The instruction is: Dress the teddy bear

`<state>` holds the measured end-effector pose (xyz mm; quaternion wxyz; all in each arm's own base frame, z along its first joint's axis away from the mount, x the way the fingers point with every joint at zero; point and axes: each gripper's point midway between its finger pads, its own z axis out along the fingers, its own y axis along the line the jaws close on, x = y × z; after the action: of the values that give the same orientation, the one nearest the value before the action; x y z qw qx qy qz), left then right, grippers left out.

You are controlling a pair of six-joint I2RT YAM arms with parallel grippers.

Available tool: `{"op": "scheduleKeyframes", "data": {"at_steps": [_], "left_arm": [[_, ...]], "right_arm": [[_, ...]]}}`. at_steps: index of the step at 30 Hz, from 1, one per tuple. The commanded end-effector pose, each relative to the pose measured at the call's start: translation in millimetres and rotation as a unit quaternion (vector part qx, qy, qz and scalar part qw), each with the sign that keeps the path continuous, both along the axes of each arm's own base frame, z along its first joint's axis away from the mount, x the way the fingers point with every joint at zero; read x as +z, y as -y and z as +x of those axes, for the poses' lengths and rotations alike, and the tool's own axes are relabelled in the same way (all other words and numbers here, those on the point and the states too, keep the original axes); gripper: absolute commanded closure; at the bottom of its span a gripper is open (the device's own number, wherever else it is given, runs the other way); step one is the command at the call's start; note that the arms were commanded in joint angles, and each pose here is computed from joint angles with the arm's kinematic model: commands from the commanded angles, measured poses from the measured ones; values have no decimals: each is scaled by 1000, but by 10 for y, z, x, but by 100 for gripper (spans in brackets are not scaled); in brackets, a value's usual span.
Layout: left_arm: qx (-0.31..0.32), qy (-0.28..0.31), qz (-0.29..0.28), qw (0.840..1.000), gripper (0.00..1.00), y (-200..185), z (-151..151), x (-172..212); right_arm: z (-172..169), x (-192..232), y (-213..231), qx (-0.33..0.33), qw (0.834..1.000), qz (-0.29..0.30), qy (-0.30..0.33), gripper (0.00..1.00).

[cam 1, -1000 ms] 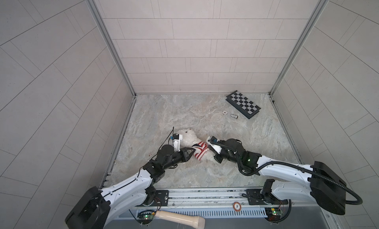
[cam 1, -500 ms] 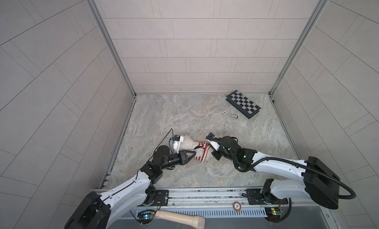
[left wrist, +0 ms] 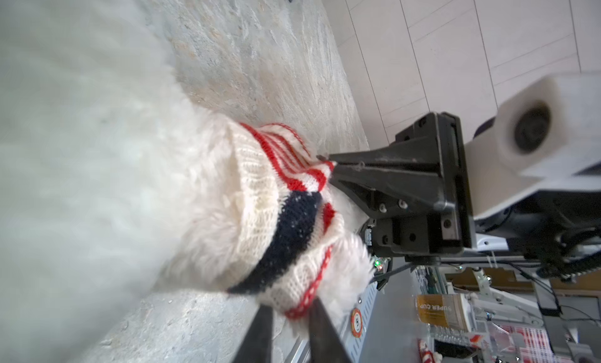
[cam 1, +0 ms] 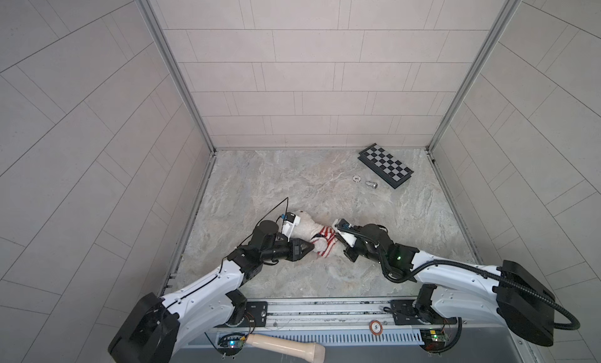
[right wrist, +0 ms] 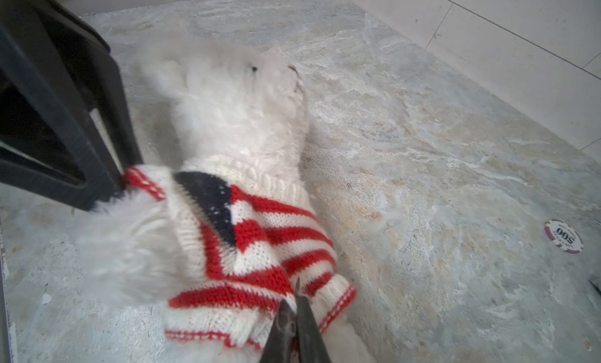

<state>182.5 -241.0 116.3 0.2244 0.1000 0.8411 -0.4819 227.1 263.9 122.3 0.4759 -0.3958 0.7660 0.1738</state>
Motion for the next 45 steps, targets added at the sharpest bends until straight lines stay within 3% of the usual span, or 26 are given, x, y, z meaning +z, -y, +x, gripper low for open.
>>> {"op": "scheduleKeyframes", "data": {"at_steps": [1,2,3,4,8,14,18,21,25,36,41,43,45], "left_arm": [[20,23,14,999,56,-37,105,68],[27,23,20,999,49,-68,104,61],[37,23,29,999,34,-118,95,42],[48,24,39,998,29,-170,90,18],[88,45,55,994,23,-300,-9,86],[123,36,59,990,36,-253,-99,51],[108,27,81,990,38,-89,-133,-60],[103,18,109,989,38,-23,-174,-176],[101,15,120,988,26,49,-227,-262],[97,24,108,989,39,201,-201,-202],[102,26,125,987,39,247,-135,-201],[105,24,126,986,44,247,-130,-229],[106,21,127,986,55,232,-137,-240]], "right_arm": [[-89,76,-119,28,999,20,9,90],[-100,70,-138,29,999,22,6,90],[-101,63,-153,27,999,27,3,90],[-92,67,-162,23,999,31,2,89],[-64,78,-219,13,999,36,-6,88],[-118,100,-362,19,999,35,-7,87],[-169,105,-431,23,999,34,-6,87],[-191,101,-452,23,999,35,-7,86],[-209,70,-454,21,999,31,-7,86],[-243,49,-447,23,999,30,-7,86],[-277,59,-449,26,999,31,-5,86],[-281,51,-437,25,999,27,-5,86],[-273,50,-412,20,999,25,-3,87]]}}
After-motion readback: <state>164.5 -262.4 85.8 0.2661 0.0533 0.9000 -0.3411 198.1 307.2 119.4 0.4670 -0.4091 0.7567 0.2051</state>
